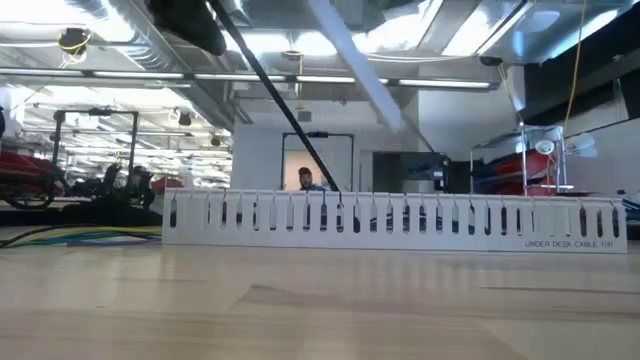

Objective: Ziptie cables
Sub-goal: Close the cable duct

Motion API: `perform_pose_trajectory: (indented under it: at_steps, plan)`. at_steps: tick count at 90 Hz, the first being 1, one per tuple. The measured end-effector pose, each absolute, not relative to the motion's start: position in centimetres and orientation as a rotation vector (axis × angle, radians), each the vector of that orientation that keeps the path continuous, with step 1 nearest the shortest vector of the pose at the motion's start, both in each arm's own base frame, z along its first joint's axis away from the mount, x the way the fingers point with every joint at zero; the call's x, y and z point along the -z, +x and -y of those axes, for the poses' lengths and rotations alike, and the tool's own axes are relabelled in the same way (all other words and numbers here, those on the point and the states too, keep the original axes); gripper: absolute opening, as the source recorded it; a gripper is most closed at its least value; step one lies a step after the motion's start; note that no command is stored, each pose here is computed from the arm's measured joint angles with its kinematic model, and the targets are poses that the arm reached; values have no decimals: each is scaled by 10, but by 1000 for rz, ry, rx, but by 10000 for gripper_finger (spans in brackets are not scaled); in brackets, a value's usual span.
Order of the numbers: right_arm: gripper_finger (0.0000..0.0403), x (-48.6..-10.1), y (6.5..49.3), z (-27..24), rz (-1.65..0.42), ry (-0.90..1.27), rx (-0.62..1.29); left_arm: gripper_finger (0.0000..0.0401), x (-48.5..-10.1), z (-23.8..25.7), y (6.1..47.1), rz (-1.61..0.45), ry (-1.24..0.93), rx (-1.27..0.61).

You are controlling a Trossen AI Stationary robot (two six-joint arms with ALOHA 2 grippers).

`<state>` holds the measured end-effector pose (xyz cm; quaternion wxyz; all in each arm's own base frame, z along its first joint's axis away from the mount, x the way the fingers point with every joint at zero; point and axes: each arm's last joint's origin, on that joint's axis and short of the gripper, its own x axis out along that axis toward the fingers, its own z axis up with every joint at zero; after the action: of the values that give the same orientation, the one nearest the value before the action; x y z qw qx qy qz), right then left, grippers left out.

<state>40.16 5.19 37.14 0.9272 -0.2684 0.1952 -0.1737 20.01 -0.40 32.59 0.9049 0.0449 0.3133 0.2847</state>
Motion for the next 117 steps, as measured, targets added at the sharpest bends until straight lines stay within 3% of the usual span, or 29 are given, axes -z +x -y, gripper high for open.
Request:
perform_pose_trajectory:
  at_steps: [30,70,97,117]
  plan:
    - [216,-385,341,-72,-634,-392,274,184,-311,12,202,-682,117,-544]
    - [216,-323,303,-108,-998,-257,208,184,-241,27,265,-669,54,-219]
    - [216,-282,289,-117,-1071,-294,295,184,-186,38,310,-710,62,-36]
    - [216,-269,286,-115,-1092,-310,326,184,-158,39,319,-778,73,-34]
